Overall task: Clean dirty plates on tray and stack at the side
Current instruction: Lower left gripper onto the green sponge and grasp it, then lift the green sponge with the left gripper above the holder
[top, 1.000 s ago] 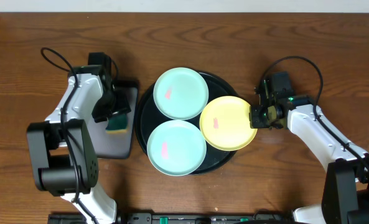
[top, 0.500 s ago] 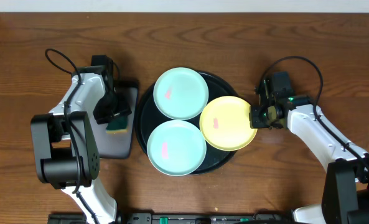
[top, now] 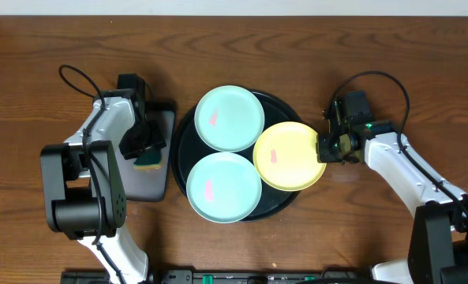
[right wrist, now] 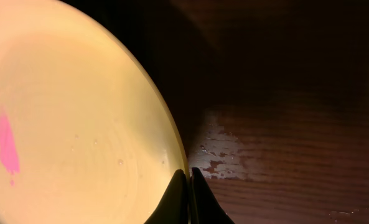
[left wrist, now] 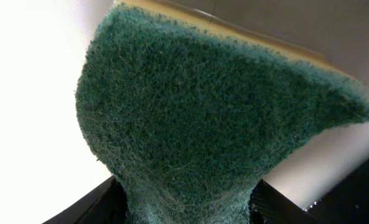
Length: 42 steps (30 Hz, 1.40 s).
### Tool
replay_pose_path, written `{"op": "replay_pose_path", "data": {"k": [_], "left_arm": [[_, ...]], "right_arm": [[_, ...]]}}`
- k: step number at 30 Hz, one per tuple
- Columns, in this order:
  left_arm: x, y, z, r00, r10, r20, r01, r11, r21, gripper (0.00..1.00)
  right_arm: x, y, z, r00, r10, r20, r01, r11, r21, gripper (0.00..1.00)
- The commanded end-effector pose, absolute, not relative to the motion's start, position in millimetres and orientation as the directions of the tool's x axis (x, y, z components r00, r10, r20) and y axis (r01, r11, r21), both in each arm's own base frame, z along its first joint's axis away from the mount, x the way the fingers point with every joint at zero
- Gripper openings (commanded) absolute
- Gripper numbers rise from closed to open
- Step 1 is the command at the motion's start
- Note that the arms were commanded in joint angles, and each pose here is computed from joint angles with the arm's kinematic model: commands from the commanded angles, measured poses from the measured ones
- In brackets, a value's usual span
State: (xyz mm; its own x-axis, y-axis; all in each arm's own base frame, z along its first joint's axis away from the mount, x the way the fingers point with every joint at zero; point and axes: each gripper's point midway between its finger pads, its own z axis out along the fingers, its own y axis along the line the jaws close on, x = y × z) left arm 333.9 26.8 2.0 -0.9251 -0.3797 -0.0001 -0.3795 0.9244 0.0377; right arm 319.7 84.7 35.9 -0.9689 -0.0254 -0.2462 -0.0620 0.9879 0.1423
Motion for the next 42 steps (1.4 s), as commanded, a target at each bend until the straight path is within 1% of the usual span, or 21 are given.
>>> {"op": "replay_pose_path", "data": {"k": [1,2,3,8,9,13,19,23,27,29,30,32,33,36,42], "left_arm": [[328.2,30.2,-5.2,-0.924,-0.381,0.015,-0.38,0.923,0.069,0.57],[328.3,30.2,-5.2,-0.924,-0.381,0.015,-0.38,0.923,0.068,0.56],[328.4,30.2,-5.1,-0.924,-0.381,0.015,-0.38,0.923,0.069,0.52],[329.2,30.3,-4.2,-0.924,-0.381,0.012,-0.38,0.923,0.068,0.1],[330.3,30.3,-2.6,-0.924,-0.381,0.007,-0.38,0.923,0.065,0.08],[338.4,30.8,16.8,-0.924,-0.381,-0.045,-0.383,0.923,0.048,0.07],[348.1,31.4,84.9,-0.898,-0.378,-0.226,-0.385,0.923,-0.015,0.07],[340.9,33.4,136.4,-0.86,-0.372,-0.35,-0.381,0.923,-0.044,0.07],[325.0,32.5,170.3,-0.833,-0.367,-0.414,-0.375,0.925,-0.067,0.07],[318.3,32.1,177.2,-0.829,-0.367,-0.422,-0.374,0.925,-0.069,0.07],[315.3,31.9,179.2,-0.829,-0.366,-0.423,-0.373,0.925,-0.07,0.08],[312.3,31.7,178.5,-0.839,-0.346,-0.42,-0.356,0.933,-0.059,0.08],[311.3,31.6,176.1,-0.843,-0.343,-0.415,-0.352,0.934,-0.055,0.07],[309.9,31.5,164.7,-0.851,-0.343,-0.397,-0.354,0.934,-0.05,0.07],[314.8,31.8,156.5,-0.853,-0.343,-0.394,-0.354,0.934,-0.048,0.07]], "right_arm": [[314.9,91.2,31.3,-0.972,-0.041,-0.231,-0.077,0.986,0.149,0.01],[314.9,91.2,31.3,-0.972,-0.041,-0.231,-0.077,0.986,0.149,0.01],[314.9,91.2,31.3,-0.972,-0.041,-0.231,-0.077,0.986,0.149,0.01],[315.0,91.2,31.3,-0.972,-0.041,-0.231,-0.077,0.986,0.149,0.01],[315.0,91.2,31.3,-0.972,-0.041,-0.231,-0.077,0.986,0.149,0.01],[315.0,91.2,31.3,-0.972,-0.041,-0.231,-0.077,0.986,0.149,0.01],[315.0,91.2,31.3,-0.972,-0.041,-0.231,-0.077,0.986,0.149,0.02],[314.9,91.3,31.3,-0.972,-0.041,-0.231,-0.077,0.986,0.15,0.02],[314.9,91.3,31.3,-0.972,-0.041,-0.231,-0.077,0.986,0.15,0.01],[314.9,91.3,31.3,-0.972,-0.04,-0.231,-0.076,0.986,0.15,0.04],[314.9,91.3,31.3,-0.972,-0.04,-0.231,-0.076,0.986,0.15,0.09],[314.9,91.3,31.3,-0.972,-0.04,-0.231,-0.076,0.986,0.15,0.23],[315.0,91.3,31.4,-0.972,-0.041,-0.231,-0.077,0.986,0.15,0.27],[315.1,91.3,31.4,-0.972,-0.041,-0.232,-0.077,0.986,0.15,0.32],[316.1,91.5,31.7,-0.971,-0.04,-0.236,-0.077,0.986,0.15,0.33]]}}
